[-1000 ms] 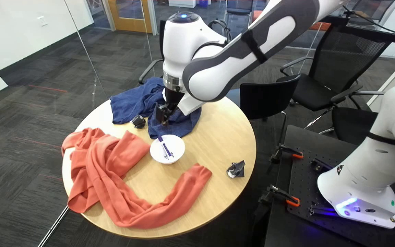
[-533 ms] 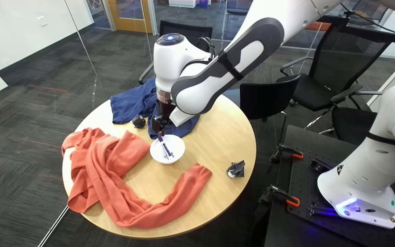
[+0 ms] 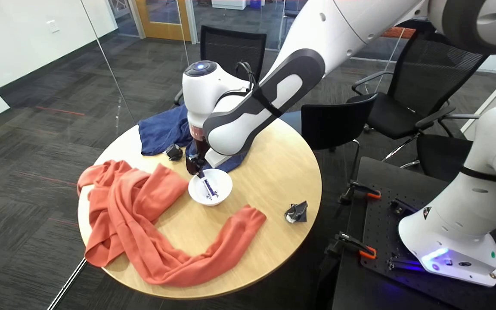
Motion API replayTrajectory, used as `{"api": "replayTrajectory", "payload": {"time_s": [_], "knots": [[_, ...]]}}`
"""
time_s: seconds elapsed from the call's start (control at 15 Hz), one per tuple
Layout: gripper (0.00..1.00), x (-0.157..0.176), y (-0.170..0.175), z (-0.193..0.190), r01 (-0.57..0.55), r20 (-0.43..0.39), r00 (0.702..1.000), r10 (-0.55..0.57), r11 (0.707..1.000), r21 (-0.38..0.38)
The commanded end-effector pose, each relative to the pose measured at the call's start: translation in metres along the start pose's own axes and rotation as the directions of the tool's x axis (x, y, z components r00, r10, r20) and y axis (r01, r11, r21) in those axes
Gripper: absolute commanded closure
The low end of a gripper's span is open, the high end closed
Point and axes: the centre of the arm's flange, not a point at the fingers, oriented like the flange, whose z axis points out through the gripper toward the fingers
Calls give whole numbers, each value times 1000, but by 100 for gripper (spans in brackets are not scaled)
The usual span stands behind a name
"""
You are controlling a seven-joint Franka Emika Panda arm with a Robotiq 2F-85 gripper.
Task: Remove the marker from the bowl and put it on the table
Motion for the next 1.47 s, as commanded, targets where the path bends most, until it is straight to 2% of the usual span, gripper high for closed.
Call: {"api": "replayTrajectory", "payload": {"time_s": [0.0,1.13,1.33,1.4], "knots": [[0,15,-10,15,-32,37,999,33,999,-20],[0,28,-17,69,-54,139,988,61,997,-51],[24,30,-17,76,-54,144,988,62,997,-54],[27,31,-17,78,-55,146,987,62,997,-55]]}}
